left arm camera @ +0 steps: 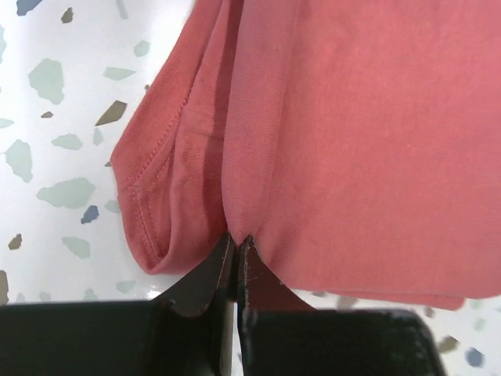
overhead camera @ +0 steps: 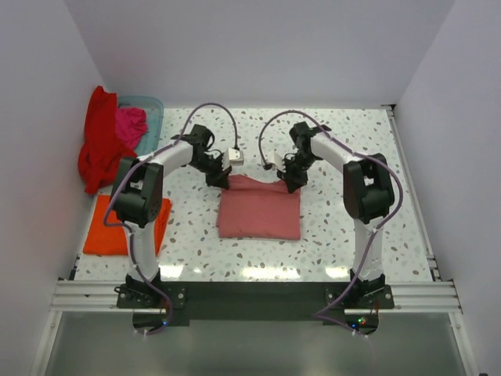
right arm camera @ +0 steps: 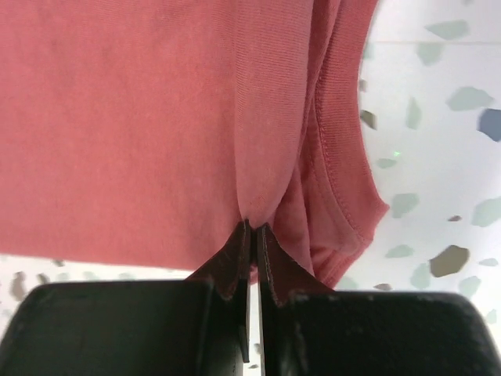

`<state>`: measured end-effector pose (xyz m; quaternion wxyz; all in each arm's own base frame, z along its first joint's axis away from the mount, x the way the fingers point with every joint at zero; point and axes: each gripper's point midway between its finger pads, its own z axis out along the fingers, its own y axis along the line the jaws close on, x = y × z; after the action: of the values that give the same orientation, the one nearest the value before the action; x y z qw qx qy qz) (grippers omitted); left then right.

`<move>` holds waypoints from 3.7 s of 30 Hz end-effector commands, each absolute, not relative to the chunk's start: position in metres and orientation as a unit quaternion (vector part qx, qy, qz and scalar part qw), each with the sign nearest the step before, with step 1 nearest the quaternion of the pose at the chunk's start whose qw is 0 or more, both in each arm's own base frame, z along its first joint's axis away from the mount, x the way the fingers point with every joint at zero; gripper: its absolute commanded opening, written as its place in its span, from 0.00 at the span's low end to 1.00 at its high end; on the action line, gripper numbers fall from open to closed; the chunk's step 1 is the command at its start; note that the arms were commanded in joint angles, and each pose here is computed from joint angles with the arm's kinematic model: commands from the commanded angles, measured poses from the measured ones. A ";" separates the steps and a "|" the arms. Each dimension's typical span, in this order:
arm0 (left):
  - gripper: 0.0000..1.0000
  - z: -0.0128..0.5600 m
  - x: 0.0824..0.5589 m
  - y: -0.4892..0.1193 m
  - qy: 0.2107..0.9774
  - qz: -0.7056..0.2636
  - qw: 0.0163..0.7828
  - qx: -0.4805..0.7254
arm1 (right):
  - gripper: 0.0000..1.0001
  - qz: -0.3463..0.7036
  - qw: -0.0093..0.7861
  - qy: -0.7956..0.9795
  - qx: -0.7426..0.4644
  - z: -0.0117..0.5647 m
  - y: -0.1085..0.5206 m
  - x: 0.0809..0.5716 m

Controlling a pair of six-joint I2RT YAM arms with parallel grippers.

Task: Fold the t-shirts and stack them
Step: Fold the tshirt

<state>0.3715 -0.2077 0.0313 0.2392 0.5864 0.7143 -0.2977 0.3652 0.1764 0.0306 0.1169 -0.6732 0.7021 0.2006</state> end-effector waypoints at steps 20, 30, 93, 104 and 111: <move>0.55 0.102 0.482 -0.206 0.750 -0.269 0.378 0.472 | 0.58 0.094 0.261 0.770 -0.575 0.090 0.156 0.473; 0.52 0.157 0.427 -0.194 0.759 -0.313 0.433 0.373 | 0.49 0.213 0.292 0.856 -0.369 0.151 0.174 0.423; 0.21 0.047 0.275 -0.313 0.598 -0.342 0.282 0.668 | 0.21 0.399 0.127 0.829 -0.372 0.079 0.248 0.325; 0.00 0.077 0.246 -0.310 0.512 -0.237 0.397 0.724 | 0.15 0.462 0.091 0.813 -0.343 0.079 0.275 0.322; 0.00 0.067 0.228 -0.303 0.476 -0.165 0.420 0.755 | 0.15 0.500 0.048 0.783 -0.368 0.085 0.291 0.294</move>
<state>0.2158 -0.2975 0.0536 0.3692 0.7450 0.5118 -0.2161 0.3078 0.2739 0.0669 0.0610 -0.3477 0.8168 0.4563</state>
